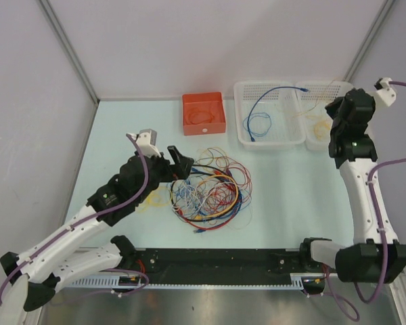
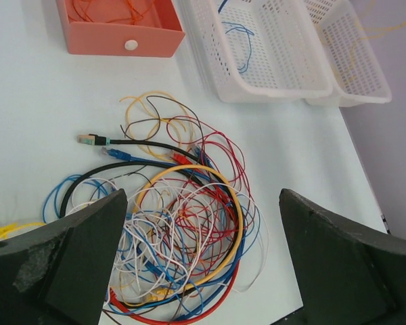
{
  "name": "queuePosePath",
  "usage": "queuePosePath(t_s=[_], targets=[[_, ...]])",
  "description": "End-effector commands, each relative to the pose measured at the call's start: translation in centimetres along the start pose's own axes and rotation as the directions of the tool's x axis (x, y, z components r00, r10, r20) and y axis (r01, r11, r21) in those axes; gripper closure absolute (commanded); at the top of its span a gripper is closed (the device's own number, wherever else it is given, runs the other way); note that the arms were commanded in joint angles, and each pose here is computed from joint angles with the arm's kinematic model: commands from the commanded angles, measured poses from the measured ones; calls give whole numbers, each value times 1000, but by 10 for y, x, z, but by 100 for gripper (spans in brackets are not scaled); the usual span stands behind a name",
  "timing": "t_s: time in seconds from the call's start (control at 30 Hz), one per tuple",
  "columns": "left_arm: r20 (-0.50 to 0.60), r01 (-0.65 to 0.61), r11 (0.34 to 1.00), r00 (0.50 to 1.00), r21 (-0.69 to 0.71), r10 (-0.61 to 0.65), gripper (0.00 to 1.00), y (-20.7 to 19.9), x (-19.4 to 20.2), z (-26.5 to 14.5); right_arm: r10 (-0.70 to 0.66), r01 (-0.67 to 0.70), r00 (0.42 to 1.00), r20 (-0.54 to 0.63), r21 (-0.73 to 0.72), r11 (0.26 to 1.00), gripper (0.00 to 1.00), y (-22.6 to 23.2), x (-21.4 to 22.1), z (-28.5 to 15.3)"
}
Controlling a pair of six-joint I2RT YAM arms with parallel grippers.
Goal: Untangle the cables
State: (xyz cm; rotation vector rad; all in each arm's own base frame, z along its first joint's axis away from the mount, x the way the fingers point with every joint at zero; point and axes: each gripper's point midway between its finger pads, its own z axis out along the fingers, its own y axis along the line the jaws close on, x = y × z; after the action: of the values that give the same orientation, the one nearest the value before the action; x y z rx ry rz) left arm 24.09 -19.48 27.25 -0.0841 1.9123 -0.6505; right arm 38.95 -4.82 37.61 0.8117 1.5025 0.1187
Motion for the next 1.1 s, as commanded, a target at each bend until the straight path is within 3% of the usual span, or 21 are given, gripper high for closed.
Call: queuePosePath(t_s=[0.0,0.3,0.53,0.57,0.63,0.67,0.73,0.77,0.9,1.0,1.07], targets=[[-49,40,999,998,0,-40,0,3,19,5,201,-206,970,135,20,978,100,-9,-37,43],[-93,47,999,994,-21,-49,0,22,53,11,226,-265,951,213,178,948,100,-66,-42,116],[-122,-5,998,992,-68,-3,1,32,63,23,128,-174,977,173,282,943,100,-99,-18,149],[-127,-7,997,992,-71,-2,0,32,64,24,120,-167,978,170,304,938,94,-103,-15,150],[-142,-15,996,990,-83,3,0,33,67,27,115,-165,979,170,323,932,51,-107,-15,154],[-149,-14,996,989,-83,2,0,33,69,28,107,-153,983,152,335,930,24,-110,-10,156],[-162,-17,996,987,-87,3,0,33,71,29,138,-179,979,149,304,936,4,-101,-11,156],[-165,-17,996,986,-90,2,0,33,72,29,159,-196,975,156,257,946,0,-86,-16,153],[-165,-9,996,986,-88,-6,0,32,71,29,234,-247,962,144,86,965,0,-17,-20,132],[-160,0,996,987,-86,-14,0,29,65,26,269,-265,963,37,-77,961,0,49,-2,102],[-153,15,997,988,-75,-26,1,26,61,23,205,-216,976,-79,-178,960,0,87,29,78]])
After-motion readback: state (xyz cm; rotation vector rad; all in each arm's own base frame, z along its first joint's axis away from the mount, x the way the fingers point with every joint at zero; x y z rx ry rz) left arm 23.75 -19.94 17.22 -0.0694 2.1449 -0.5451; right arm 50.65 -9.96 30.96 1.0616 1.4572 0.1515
